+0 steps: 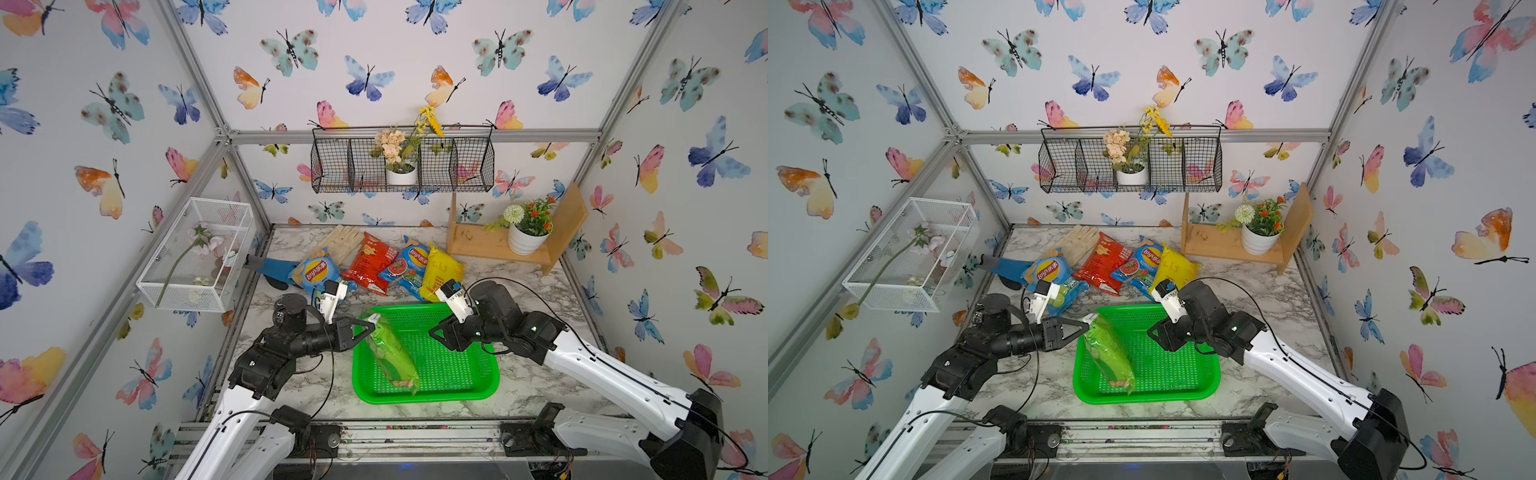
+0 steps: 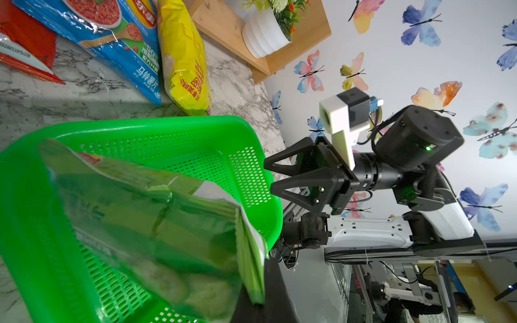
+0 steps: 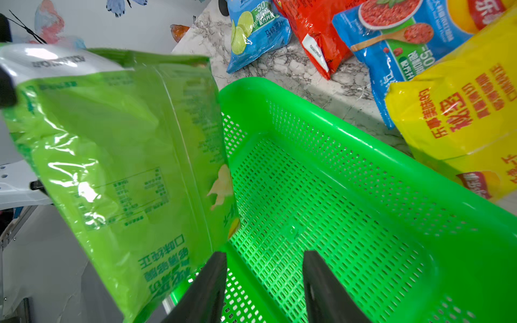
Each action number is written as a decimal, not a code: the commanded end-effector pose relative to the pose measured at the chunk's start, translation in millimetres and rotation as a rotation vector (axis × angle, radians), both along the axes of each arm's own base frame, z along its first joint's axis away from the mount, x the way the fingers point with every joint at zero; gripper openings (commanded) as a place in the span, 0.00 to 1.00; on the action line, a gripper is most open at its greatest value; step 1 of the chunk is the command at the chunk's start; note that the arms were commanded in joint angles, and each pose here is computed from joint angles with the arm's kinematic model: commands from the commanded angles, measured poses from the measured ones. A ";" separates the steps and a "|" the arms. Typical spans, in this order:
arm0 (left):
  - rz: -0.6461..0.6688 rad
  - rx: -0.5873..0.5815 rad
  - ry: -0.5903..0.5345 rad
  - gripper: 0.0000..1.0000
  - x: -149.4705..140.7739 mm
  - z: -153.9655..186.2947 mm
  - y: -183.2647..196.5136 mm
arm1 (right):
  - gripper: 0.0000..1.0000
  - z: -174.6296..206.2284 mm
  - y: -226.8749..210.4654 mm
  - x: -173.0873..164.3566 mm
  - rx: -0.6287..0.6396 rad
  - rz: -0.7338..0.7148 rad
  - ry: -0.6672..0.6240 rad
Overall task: Put the potato chips into the basket
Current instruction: Place the potato chip in the basket.
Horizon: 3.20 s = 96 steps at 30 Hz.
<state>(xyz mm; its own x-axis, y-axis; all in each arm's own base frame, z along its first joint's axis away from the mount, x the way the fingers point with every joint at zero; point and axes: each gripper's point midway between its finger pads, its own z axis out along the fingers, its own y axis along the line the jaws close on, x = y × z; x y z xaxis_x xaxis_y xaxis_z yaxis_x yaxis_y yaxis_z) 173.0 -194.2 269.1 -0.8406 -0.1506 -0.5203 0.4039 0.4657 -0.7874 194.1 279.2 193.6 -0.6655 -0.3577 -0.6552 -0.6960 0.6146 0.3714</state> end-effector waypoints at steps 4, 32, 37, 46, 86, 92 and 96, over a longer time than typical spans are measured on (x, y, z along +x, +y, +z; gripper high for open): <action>0.013 0.057 -0.121 0.00 3.6 1.9 6.1 | 0.45 -21.3 20.2 -6.4 0.047 0.050 0.085; 0.145 0.280 -0.020 0.13 -23.3 -63.4 4.1 | 0.16 -93.5 79.9 -82.7 0.067 0.285 0.306; 0.247 0.262 0.030 0.86 -28.9 -55.2 27.2 | 0.15 -101.9 86.4 -81.1 0.045 0.284 0.300; 0.395 0.257 0.054 0.99 -16.9 -24.1 45.2 | 0.15 -106.9 83.0 -68.7 0.000 0.252 0.213; 0.186 0.836 0.286 0.00 61.6 -86.5 31.0 | 0.23 -86.6 63.9 -59.6 -0.019 0.158 0.104; 0.215 0.688 0.174 0.00 59.9 -53.0 23.6 | 0.26 -87.9 63.3 -60.6 -0.007 0.142 0.123; 0.230 0.563 0.039 0.00 54.6 -26.6 20.7 | 0.26 -98.7 66.9 -59.5 -0.023 0.133 0.153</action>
<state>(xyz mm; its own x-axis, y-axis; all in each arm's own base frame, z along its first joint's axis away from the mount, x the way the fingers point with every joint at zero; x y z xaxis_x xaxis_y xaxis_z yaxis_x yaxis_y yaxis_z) 229.4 -164.2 216.9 -0.8927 -0.0116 -0.4504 0.1501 0.9349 -0.3215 133.6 346.9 106.9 -0.6803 -0.4618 -0.5691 -0.7297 0.4993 0.4671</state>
